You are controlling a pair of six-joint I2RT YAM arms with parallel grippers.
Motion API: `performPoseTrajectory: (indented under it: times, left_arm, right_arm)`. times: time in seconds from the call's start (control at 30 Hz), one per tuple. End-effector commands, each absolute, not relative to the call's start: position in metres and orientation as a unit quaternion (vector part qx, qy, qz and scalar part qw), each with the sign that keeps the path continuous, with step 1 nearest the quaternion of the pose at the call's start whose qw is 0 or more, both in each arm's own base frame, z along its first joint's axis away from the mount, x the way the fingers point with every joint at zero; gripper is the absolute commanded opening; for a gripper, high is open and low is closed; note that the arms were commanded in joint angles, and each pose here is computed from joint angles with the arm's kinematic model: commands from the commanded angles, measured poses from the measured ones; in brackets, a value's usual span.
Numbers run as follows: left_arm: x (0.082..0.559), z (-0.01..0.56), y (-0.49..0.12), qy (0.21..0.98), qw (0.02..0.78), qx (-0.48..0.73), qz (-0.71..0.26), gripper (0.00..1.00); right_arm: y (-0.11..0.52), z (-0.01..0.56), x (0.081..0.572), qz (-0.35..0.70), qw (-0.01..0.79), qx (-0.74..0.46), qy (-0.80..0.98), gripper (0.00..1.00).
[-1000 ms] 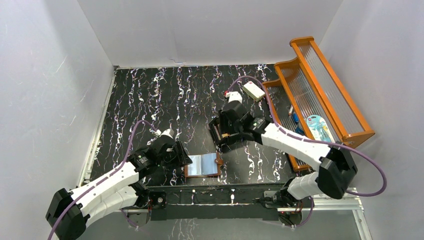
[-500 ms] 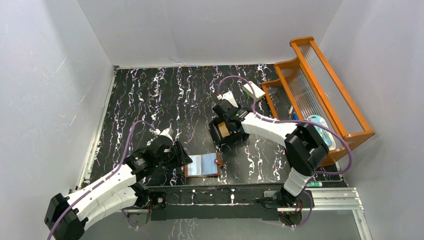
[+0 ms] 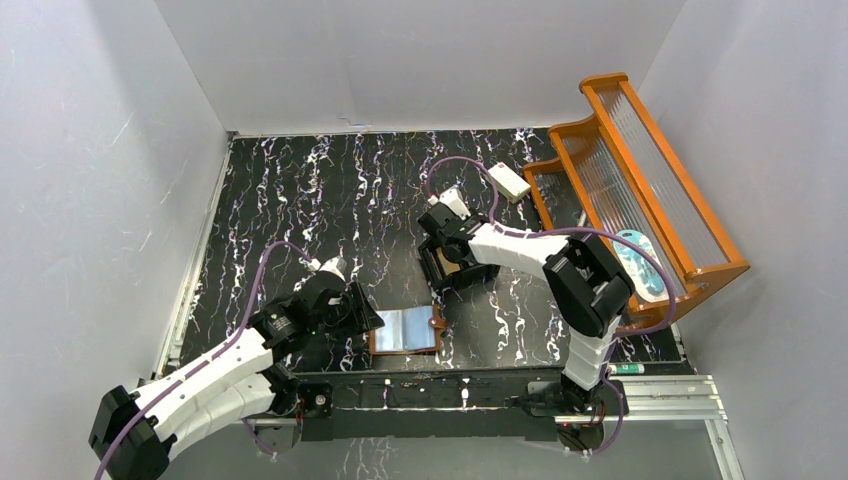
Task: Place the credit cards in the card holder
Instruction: Pick up the credit card from the storage box.
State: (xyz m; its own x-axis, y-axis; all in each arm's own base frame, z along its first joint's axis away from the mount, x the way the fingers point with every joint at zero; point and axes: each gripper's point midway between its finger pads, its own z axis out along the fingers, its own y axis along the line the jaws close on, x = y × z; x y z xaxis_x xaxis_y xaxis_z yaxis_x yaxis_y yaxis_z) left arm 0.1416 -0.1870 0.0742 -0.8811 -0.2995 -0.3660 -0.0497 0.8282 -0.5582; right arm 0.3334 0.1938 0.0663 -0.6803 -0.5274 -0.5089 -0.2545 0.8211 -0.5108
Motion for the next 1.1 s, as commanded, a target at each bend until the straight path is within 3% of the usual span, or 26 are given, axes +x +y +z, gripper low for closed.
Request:
performPoseTrajectory:
  times: [0.0, 0.57, 1.07]
  left_arm:
    - [0.140, 0.072, -0.185, 0.931, 0.222, -0.096, -0.272, 0.46]
    - [0.140, 0.070, -0.184, 0.931, 0.221, -0.102, -0.273, 0.46]
    - [0.140, 0.070, -0.187, 0.930, 0.218, -0.103, -0.278, 0.46]
  right_arm:
    - [0.193, 0.079, 0.350, -0.230, 0.359, -0.204, 0.882, 0.50]
    - [0.188, 0.098, 0.354, -0.245, 0.376, -0.197, 0.872, 0.29]
    - [0.192, 0.117, 0.356, -0.227, 0.392, -0.189, 0.871, 0.22]
